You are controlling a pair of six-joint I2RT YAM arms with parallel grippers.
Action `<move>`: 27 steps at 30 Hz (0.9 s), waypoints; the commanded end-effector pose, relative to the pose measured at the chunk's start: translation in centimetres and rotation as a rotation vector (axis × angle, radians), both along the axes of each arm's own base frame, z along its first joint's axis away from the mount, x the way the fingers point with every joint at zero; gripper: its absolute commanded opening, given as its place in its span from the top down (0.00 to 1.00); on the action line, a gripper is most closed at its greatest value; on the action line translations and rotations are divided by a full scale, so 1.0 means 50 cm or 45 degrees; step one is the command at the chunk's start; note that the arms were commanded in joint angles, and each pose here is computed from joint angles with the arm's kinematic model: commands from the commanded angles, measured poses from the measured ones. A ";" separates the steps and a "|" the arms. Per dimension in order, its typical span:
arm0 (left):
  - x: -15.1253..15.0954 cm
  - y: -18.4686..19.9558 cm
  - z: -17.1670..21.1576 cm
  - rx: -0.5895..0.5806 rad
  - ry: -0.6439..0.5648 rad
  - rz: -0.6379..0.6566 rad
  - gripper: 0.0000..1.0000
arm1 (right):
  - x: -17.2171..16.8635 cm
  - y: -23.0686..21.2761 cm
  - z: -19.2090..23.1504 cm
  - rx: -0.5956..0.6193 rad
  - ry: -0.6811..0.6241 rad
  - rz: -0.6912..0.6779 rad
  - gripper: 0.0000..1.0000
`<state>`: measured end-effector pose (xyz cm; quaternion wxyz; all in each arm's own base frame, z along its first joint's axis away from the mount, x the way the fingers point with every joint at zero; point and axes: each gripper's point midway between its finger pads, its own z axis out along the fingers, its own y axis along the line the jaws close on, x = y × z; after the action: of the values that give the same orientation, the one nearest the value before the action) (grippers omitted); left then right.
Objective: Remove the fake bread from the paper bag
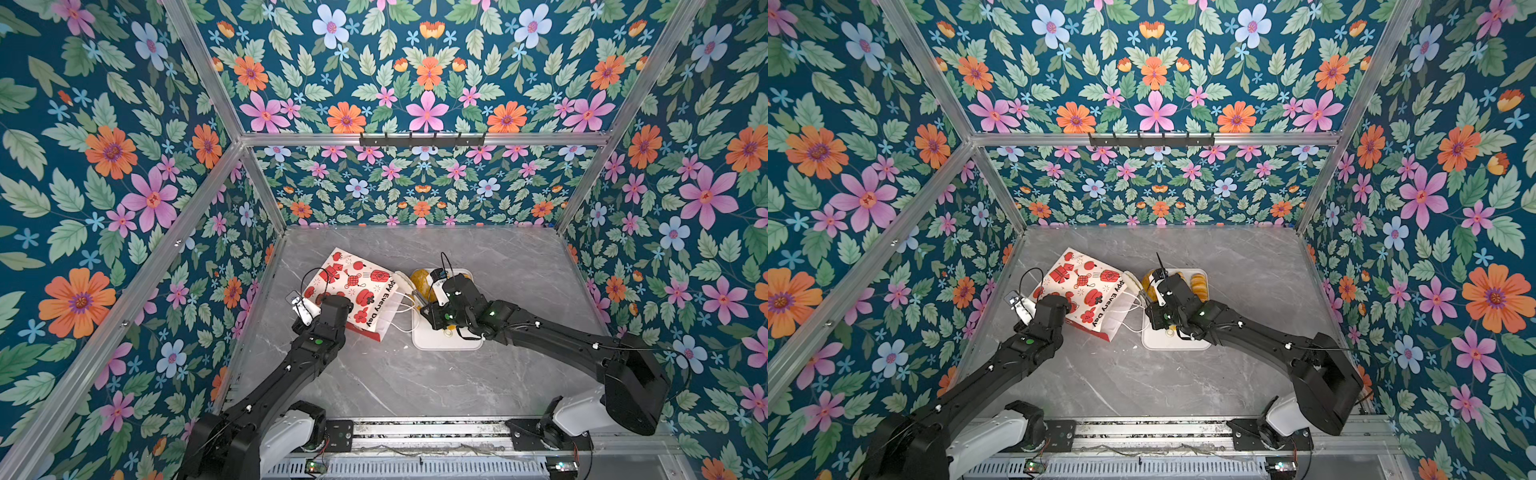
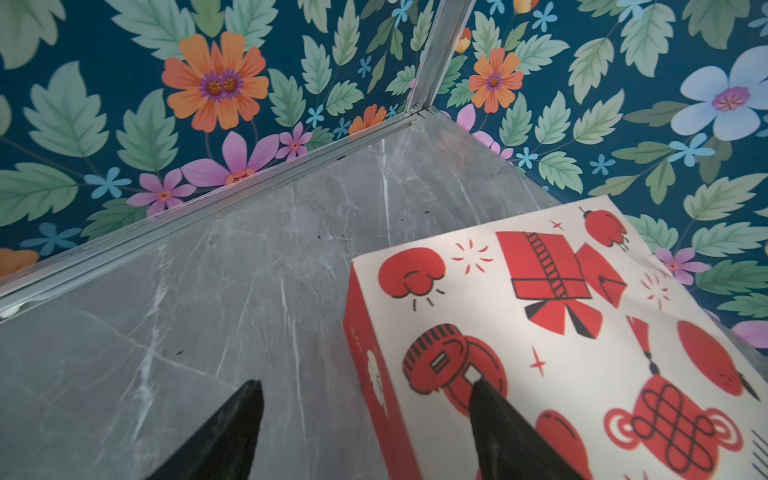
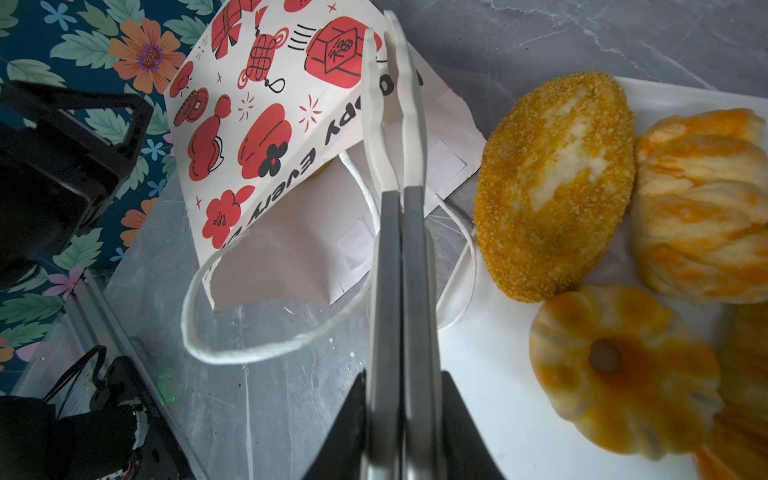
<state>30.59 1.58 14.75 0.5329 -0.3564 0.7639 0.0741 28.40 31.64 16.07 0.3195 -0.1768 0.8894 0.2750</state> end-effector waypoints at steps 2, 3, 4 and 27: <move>0.056 -0.013 0.029 -0.036 -0.131 -0.084 0.20 | -0.004 0.008 0.007 0.037 0.009 0.007 1.00; 0.063 -0.014 0.024 -0.056 -0.130 -0.092 0.21 | -0.005 0.008 0.008 0.042 0.011 0.006 1.00; 0.069 -0.013 0.017 -0.081 -0.123 -0.095 0.21 | -0.006 0.007 0.005 0.043 0.016 0.005 1.00; 0.195 0.012 0.018 -0.150 -0.142 -0.210 0.20 | -0.045 0.029 0.025 0.068 0.040 0.054 1.00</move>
<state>39.14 2.45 14.78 0.5446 -0.3471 0.7632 -0.0210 26.26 32.51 16.01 0.2946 -0.1801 0.8913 0.2937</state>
